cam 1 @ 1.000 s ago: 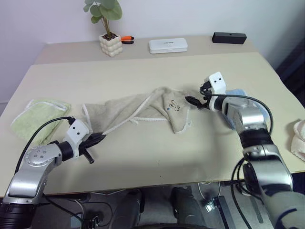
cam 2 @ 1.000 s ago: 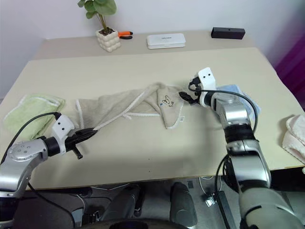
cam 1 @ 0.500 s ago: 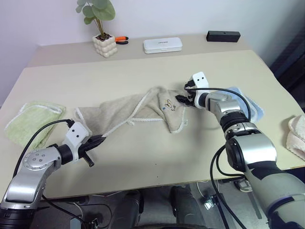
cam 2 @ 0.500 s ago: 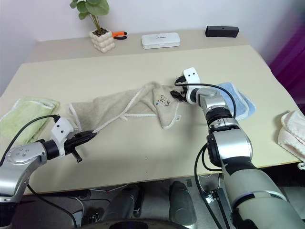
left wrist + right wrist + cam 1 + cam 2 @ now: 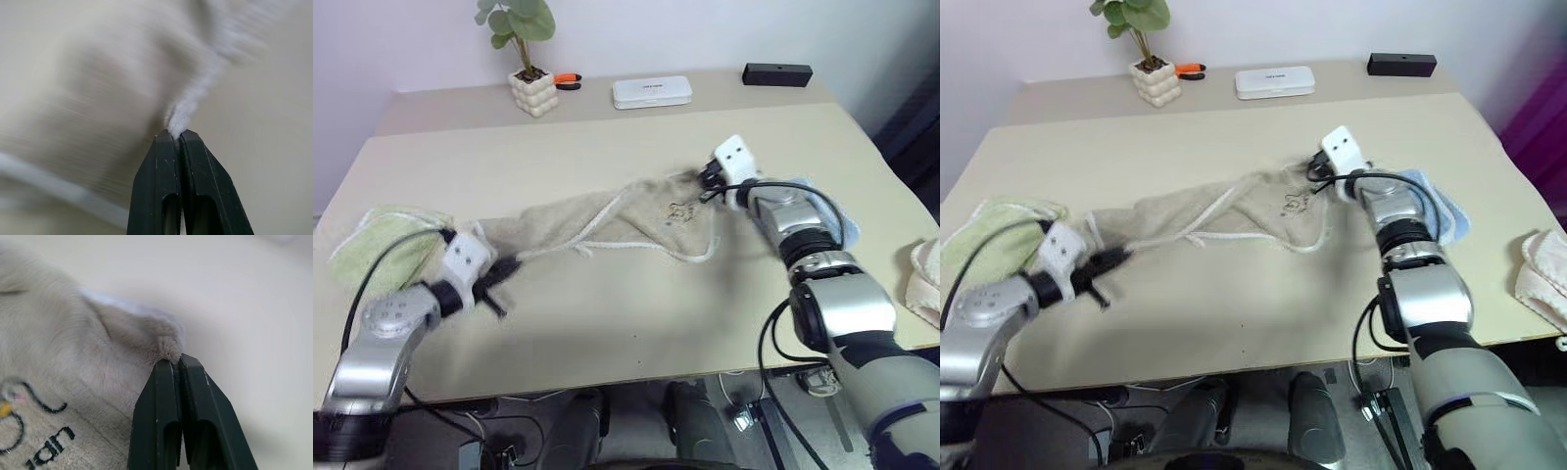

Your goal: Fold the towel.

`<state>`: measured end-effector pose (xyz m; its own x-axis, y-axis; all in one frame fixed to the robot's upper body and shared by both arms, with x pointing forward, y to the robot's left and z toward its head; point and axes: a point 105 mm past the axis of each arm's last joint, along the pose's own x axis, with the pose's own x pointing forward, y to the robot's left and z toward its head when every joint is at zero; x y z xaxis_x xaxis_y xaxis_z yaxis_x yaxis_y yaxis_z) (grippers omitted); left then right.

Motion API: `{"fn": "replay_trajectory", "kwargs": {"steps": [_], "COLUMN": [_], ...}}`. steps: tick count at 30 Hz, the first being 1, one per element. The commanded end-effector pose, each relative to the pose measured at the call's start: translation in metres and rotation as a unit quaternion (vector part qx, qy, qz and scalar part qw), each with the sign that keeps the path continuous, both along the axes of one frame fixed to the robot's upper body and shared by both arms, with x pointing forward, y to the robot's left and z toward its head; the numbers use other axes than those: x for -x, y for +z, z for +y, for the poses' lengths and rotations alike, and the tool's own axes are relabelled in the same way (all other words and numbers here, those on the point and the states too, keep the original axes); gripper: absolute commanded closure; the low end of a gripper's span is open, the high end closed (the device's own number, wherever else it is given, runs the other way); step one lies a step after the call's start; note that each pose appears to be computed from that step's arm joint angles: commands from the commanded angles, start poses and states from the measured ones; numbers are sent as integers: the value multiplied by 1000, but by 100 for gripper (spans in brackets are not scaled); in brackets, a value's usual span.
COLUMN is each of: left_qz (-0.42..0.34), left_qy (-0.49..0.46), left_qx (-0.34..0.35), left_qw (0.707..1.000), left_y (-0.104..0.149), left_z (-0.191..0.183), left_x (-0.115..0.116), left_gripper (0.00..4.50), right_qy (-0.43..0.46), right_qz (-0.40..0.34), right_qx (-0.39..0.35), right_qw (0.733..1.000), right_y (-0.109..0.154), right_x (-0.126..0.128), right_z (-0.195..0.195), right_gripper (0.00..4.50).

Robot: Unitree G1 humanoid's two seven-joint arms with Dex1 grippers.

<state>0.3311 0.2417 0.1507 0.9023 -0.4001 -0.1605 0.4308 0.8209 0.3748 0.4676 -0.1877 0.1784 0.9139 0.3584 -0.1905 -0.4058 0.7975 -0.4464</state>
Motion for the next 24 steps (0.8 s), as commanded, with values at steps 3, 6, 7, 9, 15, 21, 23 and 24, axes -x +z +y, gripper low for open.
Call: {"fn": "replay_trajectory", "kwargs": {"steps": [3, 6, 7, 9, 15, 21, 23, 24], "left_qz": [-175, -265, -278, -287, -183, -2, 80, 112], "left_qy": [94, 131, 129, 106, 15, -47, -71, -80], "left_qx": [11, 23, 27, 29, 19, 1, 10, 10], "left_qw": [980, 955, 952, 952, 983, 999, 994, 990], "left_y": [95, 162, 172, 180, 122, 46, 25, 17], "left_z": [30, 46, 50, 55, 58, 42, 36, 34], "left_x": [-54, -70, -68, -59, -11, 52, 77, 88], "left_gripper": [450, 450, 450, 450, 450, 450, 450, 450], "right_qy": [-1, 2, 23, 85, 229, 289, 305, 307], "right_qz": [-193, -285, -301, -318, -219, -14, 66, 98], "right_qx": [37, 36, 26, 11, 10, -22, -28, -35], "right_qw": [981, 958, 953, 944, 949, 957, 950, 946], "right_y": [121, 187, 200, 211, 146, 50, 21, 12], "right_x": [0, 15, 22, 39, 89, 150, 175, 185], "right_z": [-1, -3, 0, 10, 30, 28, 22, 18], "right_gripper": [447, 447, 447, 447, 447, 447, 447, 447]}}
